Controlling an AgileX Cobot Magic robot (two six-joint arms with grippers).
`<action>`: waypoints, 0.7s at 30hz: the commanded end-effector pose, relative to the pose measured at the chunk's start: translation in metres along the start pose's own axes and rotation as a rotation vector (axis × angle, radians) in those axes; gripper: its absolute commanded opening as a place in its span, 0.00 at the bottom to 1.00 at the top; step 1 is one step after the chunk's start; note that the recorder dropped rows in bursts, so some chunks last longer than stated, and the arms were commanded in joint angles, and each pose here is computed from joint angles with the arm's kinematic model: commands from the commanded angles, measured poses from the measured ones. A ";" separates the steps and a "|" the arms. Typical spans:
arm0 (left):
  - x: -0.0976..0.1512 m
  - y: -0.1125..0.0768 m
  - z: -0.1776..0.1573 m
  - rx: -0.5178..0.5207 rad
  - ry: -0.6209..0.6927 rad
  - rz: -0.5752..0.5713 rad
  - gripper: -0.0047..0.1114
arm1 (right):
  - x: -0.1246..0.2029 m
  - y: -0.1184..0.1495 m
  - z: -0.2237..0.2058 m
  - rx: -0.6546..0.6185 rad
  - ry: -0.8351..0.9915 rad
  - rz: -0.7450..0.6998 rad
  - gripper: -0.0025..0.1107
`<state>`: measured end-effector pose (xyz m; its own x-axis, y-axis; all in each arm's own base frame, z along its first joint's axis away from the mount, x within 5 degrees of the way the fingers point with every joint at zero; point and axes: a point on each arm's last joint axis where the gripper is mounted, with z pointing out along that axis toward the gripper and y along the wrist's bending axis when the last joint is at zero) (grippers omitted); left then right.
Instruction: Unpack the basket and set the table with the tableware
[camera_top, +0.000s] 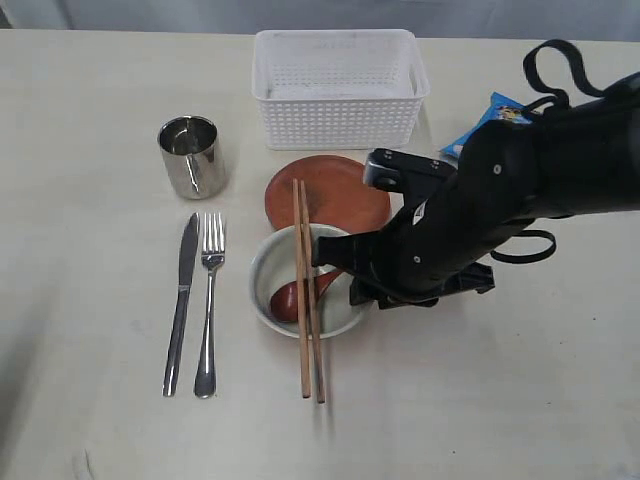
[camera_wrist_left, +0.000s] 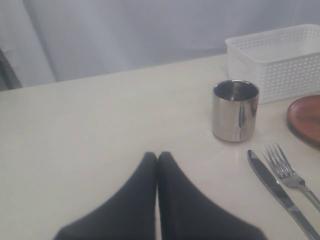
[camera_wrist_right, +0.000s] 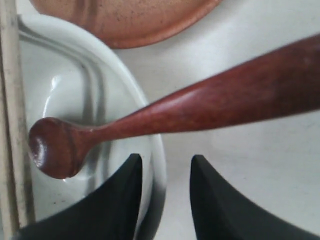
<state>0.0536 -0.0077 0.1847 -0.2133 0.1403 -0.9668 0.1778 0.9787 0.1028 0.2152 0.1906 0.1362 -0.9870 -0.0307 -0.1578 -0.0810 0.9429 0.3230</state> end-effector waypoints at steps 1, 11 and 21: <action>0.001 0.000 0.000 0.000 -0.002 -0.009 0.04 | 0.000 -0.002 0.006 0.007 0.000 -0.001 0.30; 0.001 0.000 0.000 0.000 -0.002 -0.009 0.04 | 0.002 -0.001 0.005 0.011 0.038 -0.029 0.30; 0.001 0.000 0.000 0.000 -0.002 -0.009 0.04 | 0.007 -0.003 0.005 0.020 0.090 -0.075 0.30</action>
<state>0.0536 -0.0077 0.1847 -0.2133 0.1403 -0.9668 0.1778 0.9787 0.1028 0.2116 0.1903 0.1298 -0.9892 -0.0893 -0.1160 -0.1210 0.9450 0.3038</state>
